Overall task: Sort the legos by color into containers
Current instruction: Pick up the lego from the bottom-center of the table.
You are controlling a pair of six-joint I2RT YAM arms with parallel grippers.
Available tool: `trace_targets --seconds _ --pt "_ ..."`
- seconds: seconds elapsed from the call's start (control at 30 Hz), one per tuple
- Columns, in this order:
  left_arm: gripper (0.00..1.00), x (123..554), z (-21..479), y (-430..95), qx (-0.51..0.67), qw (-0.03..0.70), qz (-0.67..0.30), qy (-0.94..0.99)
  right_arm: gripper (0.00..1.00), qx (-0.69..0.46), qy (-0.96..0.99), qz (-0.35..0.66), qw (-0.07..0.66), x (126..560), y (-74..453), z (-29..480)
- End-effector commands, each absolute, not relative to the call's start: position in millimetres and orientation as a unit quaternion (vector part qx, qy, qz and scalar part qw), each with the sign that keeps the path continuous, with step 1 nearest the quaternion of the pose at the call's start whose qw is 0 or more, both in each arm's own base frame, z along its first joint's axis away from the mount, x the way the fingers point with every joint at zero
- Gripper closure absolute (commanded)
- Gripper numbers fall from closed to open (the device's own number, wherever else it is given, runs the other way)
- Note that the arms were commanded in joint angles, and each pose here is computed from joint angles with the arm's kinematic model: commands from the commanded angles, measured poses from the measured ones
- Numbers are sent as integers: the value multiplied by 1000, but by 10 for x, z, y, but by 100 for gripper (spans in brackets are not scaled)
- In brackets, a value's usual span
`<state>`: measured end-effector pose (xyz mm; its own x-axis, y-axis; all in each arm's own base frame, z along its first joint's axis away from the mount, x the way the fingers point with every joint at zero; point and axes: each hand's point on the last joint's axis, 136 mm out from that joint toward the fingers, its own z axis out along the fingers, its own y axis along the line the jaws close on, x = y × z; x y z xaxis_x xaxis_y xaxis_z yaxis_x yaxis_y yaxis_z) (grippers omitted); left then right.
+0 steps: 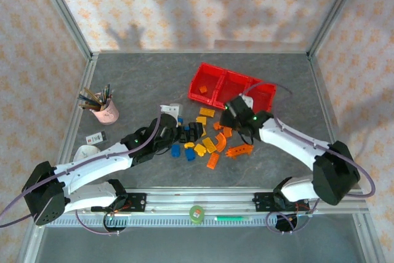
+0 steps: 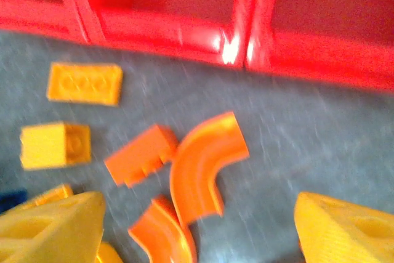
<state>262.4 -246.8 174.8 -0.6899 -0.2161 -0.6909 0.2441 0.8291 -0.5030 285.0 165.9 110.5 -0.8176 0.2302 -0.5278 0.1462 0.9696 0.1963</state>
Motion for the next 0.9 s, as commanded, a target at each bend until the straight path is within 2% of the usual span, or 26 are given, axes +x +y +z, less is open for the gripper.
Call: trace_targets --seconds 0.0,0.37,0.57,0.87 --pt "1 2536 1767 -2478 8 392 -300 870 18 148 949 45 275 2556 1458 1007" --pt "1 2392 1748 -2636 11 391 -331 859 13 234 938 58 250 1917 1396 594" --pt "1 2405 1745 -2698 18 388 -331 860 13 277 918 67 277 1975 1413 563" --pt "1 2428 1751 -2683 16 394 -324 860 20 294 909 53 292 2151 1537 428"
